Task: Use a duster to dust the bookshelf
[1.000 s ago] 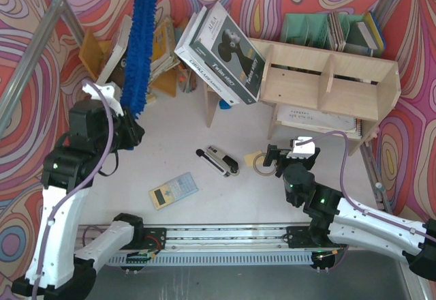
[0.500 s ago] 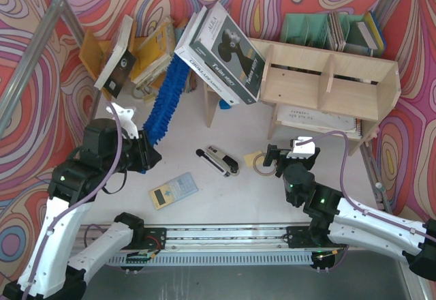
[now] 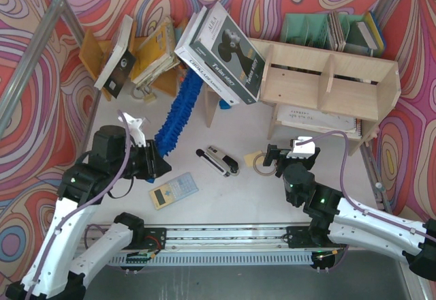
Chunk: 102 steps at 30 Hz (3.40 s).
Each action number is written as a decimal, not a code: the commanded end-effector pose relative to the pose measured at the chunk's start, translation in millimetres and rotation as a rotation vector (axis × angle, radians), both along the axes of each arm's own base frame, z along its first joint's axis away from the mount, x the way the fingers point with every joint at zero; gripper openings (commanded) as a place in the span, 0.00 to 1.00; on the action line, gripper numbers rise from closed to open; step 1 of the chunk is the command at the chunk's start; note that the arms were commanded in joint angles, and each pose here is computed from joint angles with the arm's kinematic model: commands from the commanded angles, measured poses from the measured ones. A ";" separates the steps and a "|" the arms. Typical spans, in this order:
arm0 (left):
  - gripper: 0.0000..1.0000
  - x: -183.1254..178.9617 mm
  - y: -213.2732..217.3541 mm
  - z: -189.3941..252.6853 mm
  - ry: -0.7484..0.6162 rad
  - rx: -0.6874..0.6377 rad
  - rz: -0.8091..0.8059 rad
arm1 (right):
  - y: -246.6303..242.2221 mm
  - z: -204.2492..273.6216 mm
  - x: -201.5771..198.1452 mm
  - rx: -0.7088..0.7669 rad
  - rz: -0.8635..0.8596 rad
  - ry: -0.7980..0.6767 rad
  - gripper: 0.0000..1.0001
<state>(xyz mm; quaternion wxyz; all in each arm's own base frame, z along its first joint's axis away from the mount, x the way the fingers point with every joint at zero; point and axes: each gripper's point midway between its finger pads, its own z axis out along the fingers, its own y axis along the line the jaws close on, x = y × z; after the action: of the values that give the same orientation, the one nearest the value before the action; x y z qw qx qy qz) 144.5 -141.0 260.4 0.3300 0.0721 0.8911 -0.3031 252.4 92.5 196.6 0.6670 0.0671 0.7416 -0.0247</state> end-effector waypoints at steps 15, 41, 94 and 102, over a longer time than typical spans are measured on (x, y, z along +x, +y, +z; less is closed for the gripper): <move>0.00 25.2 -7.5 -0.7 -0.060 -0.030 0.040 | 3.6 11.9 5.4 0.013 -0.011 -0.017 0.99; 0.00 24.3 -20.2 -32.5 0.038 -0.052 -0.001 | -3.1 16.6 1.5 0.050 -0.026 -0.033 0.99; 0.00 50.2 -35.1 -81.1 0.126 -0.075 0.044 | -3.2 46.5 -12.6 0.060 0.136 -0.163 0.99; 0.00 51.9 -34.7 -83.1 0.123 -0.061 0.040 | -11.7 45.6 -4.9 0.116 0.000 -0.137 0.94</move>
<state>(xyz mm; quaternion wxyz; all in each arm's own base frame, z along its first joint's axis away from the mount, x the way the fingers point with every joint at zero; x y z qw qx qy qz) 185.7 -167.8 163.6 0.2494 0.0062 0.9176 -0.3096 242.3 83.9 237.9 0.7165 0.0714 0.6929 0.0367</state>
